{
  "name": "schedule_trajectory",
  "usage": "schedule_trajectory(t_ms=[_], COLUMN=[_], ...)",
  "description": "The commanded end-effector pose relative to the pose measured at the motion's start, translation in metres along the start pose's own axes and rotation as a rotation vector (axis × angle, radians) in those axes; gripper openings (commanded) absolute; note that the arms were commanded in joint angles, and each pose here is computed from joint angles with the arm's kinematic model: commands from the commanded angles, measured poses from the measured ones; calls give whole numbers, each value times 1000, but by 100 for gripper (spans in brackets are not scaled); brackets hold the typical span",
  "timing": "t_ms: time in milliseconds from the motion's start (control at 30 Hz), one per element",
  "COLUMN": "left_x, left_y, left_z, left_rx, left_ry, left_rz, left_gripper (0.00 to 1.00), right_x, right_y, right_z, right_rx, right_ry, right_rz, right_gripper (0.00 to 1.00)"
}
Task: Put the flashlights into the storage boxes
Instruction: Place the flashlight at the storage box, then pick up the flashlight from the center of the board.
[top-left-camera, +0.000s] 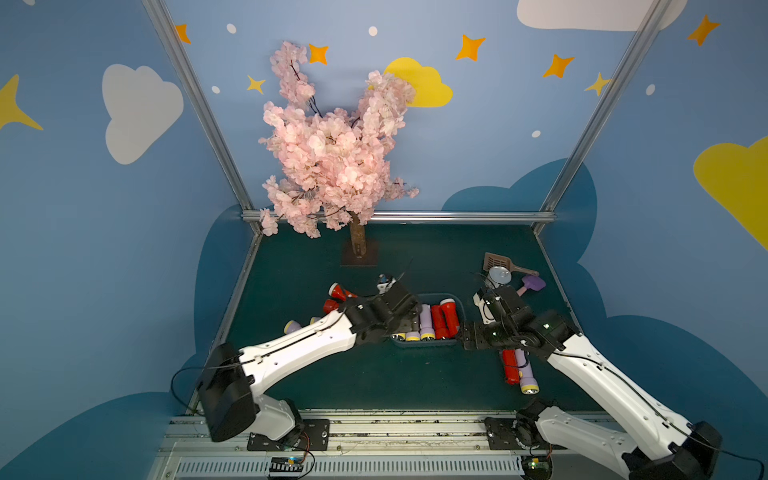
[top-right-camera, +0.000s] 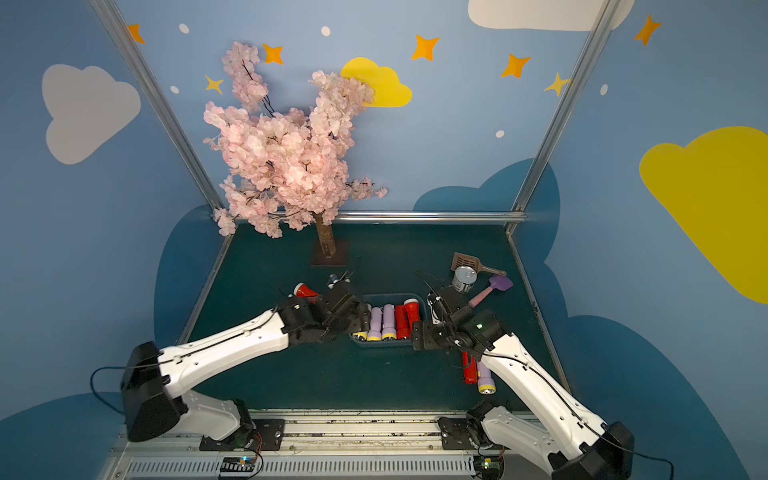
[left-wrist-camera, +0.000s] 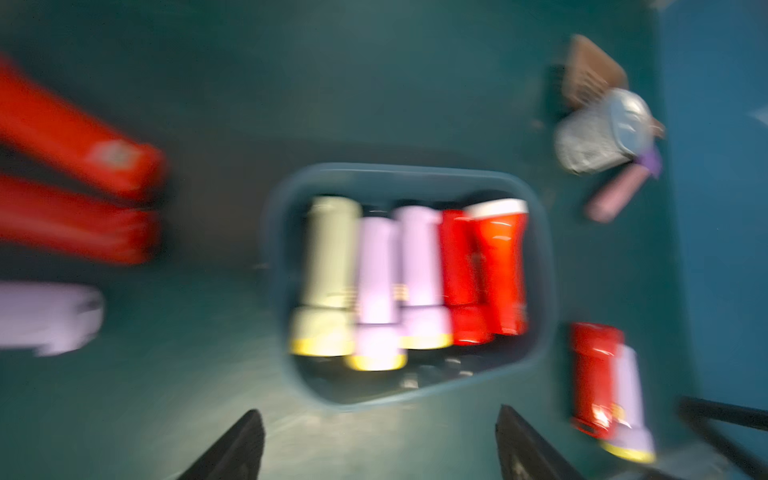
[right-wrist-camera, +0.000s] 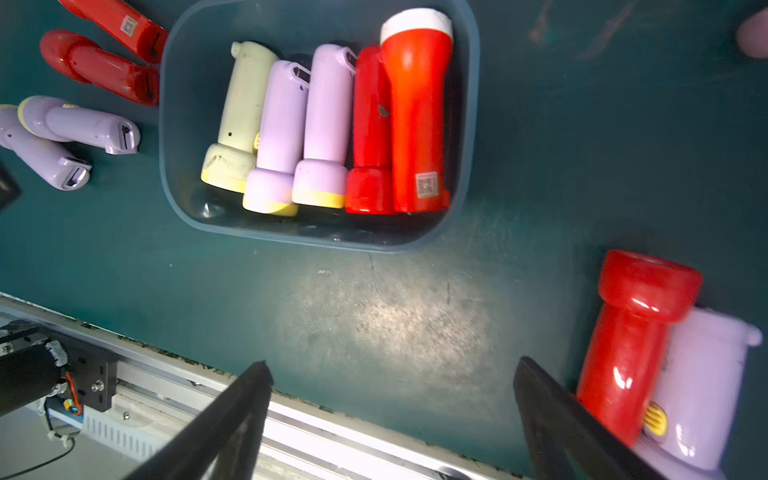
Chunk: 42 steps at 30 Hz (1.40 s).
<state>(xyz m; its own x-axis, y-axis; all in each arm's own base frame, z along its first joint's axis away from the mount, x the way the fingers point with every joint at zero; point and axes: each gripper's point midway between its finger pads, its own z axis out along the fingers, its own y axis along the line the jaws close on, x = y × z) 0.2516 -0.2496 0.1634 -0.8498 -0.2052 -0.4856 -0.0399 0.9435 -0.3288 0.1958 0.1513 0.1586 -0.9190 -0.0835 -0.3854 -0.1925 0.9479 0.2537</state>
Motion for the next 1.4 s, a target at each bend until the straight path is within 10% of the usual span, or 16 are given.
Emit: schedule_trajectory(t_ms=[0, 367, 800, 1367], left_x=[3, 20, 14, 18], left_y=[61, 147, 133, 119], left_z=[-4, -11, 24, 37], left_rx=[-94, -111, -22, 16], left_ry=[-47, -92, -14, 61], left_rz=[-117, -347, -374, -354], left_gripper=[90, 95, 95, 95], right_x=[-23, -31, 36, 60], right_y=[17, -39, -112, -144], right_z=[-4, 21, 55, 58], right_rx=[-37, 240, 329, 431], right_ry=[-42, 54, 204, 173], right_rz=[-25, 68, 499, 584], right_gripper=[90, 83, 85, 87])
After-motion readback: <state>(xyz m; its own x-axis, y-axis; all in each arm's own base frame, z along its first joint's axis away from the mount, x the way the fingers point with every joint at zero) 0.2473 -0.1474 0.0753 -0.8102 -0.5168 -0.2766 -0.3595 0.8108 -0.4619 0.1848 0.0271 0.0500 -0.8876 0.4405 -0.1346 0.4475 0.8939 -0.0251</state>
